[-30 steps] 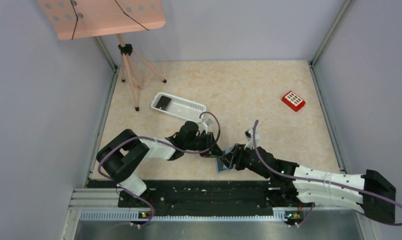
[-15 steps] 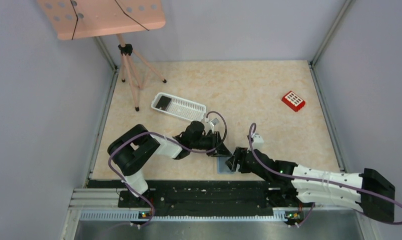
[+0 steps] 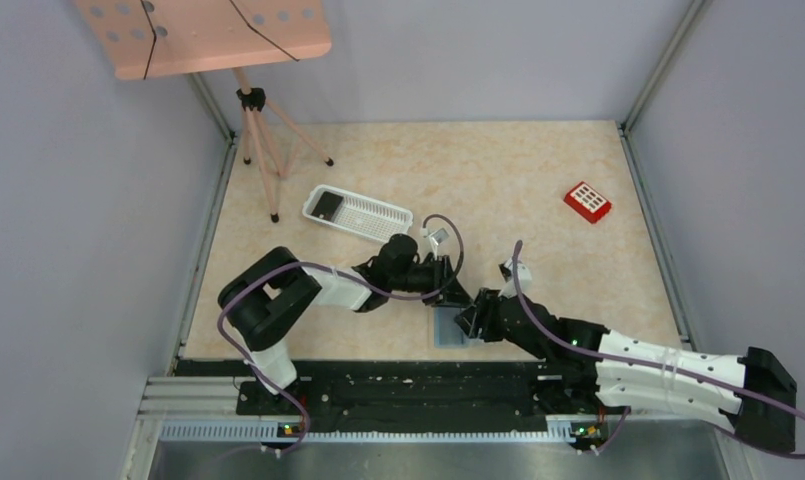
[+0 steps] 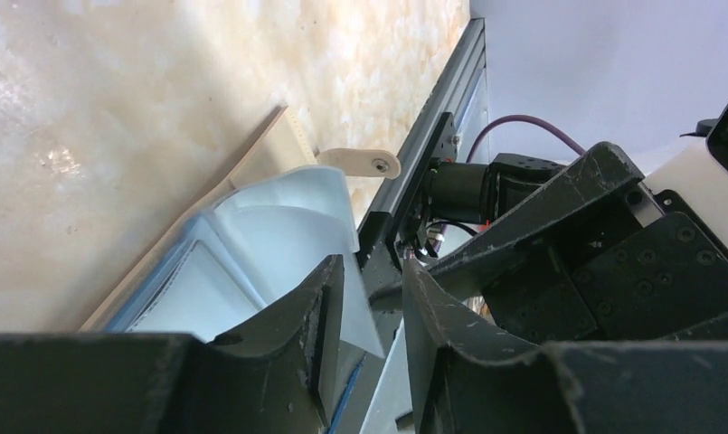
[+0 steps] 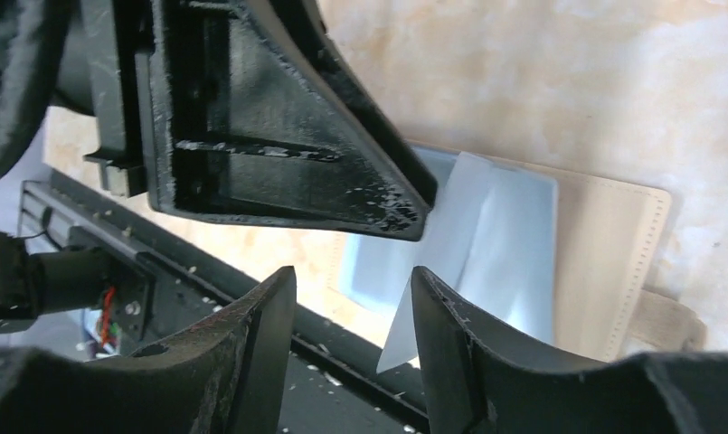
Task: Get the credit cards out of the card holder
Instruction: Remove the credit card from the card holder.
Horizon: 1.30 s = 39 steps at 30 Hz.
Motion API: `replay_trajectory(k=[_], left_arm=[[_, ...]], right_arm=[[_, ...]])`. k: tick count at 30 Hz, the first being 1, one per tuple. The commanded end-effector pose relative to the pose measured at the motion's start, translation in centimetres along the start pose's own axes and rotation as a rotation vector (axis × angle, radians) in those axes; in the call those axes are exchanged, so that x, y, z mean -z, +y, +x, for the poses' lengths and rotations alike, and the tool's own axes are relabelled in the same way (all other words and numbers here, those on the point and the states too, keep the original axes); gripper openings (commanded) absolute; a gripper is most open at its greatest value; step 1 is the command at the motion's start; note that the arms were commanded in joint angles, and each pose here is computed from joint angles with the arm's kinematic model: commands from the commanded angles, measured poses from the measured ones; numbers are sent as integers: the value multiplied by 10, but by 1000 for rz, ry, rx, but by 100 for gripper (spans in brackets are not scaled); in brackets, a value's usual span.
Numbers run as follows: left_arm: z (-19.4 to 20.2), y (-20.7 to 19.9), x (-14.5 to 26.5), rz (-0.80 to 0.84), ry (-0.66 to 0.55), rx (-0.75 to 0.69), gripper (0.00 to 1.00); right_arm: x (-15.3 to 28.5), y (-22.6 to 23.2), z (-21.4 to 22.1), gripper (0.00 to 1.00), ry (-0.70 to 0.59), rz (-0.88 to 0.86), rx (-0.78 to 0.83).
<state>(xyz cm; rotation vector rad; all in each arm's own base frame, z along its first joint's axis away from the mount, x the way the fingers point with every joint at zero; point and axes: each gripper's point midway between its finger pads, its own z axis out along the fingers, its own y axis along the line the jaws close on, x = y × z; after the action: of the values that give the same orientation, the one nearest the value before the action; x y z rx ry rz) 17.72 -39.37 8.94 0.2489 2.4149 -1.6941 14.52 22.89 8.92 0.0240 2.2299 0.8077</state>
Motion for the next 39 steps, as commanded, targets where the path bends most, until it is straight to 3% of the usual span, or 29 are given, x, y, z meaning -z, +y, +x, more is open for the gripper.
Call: replay_trajectory(k=[1,10,15,19,24,39], left_arm=[[-20,-36,9,43,-47,-124,38],[-41,-36,35,-108,-101,-227,46],[-62,-29,63,-142,-176,-200,47],[-77,-7,96,-272,-243,-194,47],[-71,14,124,-401,-271,-196,47],[-32,34,144,-415,-285,-169,47]], right_arm=[[12,48,-29,50,-45,-165,-25],[8,91,-37,57,-66,-287,-28],[-20,68,-13,59,6,-123,-1],[-31,32,-2,68,34,63,45],[-38,7,10,70,72,196,97],[-57,-22,32,68,126,441,247]])
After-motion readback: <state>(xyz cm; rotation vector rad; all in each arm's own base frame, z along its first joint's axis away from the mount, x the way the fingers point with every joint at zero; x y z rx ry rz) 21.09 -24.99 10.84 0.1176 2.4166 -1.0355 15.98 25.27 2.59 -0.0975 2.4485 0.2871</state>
